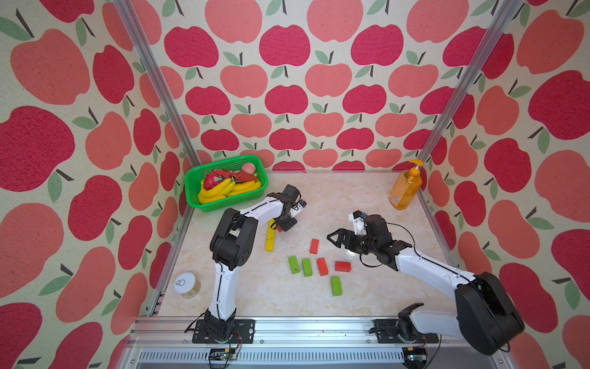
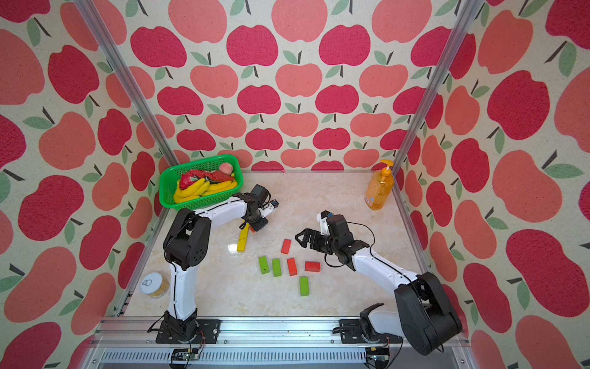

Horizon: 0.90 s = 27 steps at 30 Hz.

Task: Assemble the letter k with building blocks
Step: Assemble the building block at the center of the board.

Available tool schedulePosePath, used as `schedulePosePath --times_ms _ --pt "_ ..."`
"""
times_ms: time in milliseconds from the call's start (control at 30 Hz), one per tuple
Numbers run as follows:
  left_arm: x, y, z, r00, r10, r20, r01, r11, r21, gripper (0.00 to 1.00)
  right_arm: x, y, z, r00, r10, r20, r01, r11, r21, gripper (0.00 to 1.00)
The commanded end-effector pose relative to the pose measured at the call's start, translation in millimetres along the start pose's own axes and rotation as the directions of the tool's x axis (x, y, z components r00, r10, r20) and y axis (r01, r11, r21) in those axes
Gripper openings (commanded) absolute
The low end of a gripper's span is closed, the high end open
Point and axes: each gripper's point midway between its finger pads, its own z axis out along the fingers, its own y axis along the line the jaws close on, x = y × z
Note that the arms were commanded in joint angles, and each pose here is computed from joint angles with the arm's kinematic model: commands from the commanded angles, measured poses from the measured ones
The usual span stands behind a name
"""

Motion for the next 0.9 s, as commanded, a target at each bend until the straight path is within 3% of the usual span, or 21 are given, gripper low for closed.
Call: schedulePosePath --times_ms 0,200,600,867 --pt "24.0 -7.4 16.1 0.995 0.010 -0.096 -0.008 1.000 0.025 0.46 -1.3 4.3 0.4 1.000 -0.002 0.003 0.002 1.000 -0.013 0.99" --pt "24.4 -8.6 17.3 0.995 0.014 -0.100 -0.011 1.000 0.025 0.48 -0.9 3.9 0.4 1.000 -0.001 0.002 0.001 1.000 -0.014 0.99" --pt "25.4 -10.2 19.5 0.994 0.014 -0.109 -0.010 0.999 0.035 0.39 0.6 3.4 0.8 1.000 0.000 -0.002 0.000 1.000 -0.013 0.99" --pt "25.7 -11.5 22.2 0.993 0.019 -0.117 -0.015 0.999 0.036 0.38 1.0 2.7 0.9 1.000 0.002 -0.002 -0.002 1.000 -0.011 0.99"
